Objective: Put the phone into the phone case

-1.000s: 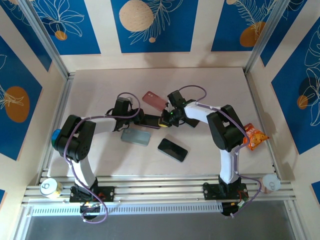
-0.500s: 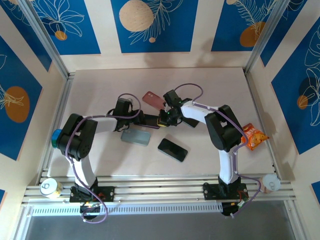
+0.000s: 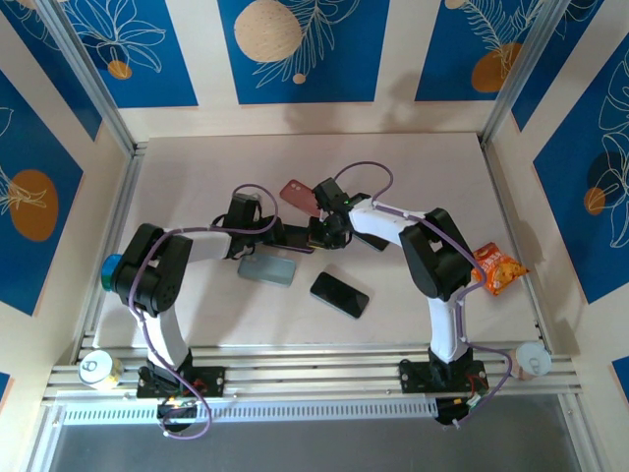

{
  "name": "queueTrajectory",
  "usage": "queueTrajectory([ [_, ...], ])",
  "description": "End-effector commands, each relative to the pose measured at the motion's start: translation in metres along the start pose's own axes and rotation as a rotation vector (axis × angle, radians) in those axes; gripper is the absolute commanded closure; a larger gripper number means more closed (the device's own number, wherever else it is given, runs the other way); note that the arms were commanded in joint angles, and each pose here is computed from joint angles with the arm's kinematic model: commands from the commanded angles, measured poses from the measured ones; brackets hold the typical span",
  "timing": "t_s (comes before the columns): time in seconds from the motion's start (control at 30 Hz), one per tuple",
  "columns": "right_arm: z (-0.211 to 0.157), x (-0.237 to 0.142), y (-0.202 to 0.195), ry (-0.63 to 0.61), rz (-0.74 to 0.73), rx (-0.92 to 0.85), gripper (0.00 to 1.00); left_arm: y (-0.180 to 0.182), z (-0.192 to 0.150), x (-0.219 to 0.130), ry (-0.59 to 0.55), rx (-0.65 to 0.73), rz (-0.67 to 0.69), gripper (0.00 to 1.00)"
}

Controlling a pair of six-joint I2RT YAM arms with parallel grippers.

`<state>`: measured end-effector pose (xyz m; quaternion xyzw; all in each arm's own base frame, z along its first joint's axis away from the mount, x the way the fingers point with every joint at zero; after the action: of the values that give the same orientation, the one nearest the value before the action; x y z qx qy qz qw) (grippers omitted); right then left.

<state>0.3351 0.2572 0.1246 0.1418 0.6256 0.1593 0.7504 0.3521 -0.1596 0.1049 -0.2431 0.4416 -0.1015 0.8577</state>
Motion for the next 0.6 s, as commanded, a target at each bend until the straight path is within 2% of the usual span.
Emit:
queueTrajectory([
  [0.0,-0.007,0.009,-0.004,0.002,-0.030,-0.022,1.00,0.001,-0.021,0.000,0.100,0.018,0.030,0.47],
  [0.3,0.015,-0.028,0.008,-0.075,0.107,-0.043,1.00,-0.004,-0.013,-0.005,0.076,0.005,0.018,0.47],
  [0.57,0.006,-0.025,0.005,-0.050,0.110,-0.035,1.00,-0.007,-0.009,-0.007,0.072,0.015,0.022,0.47],
])
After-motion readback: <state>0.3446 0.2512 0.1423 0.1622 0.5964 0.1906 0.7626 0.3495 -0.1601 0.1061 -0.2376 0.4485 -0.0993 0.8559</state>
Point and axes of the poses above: each hand's point on the last joint's axis, 136 mm out from that joint toward the fingers, its own x axis out along the fingers, its own y axis along the line the jaws close on, z = x × y, the point moved 10 cm from there along -x, back along the fingers, and after that the axes turned 4 degrees about -x, right-handed, at the moved point
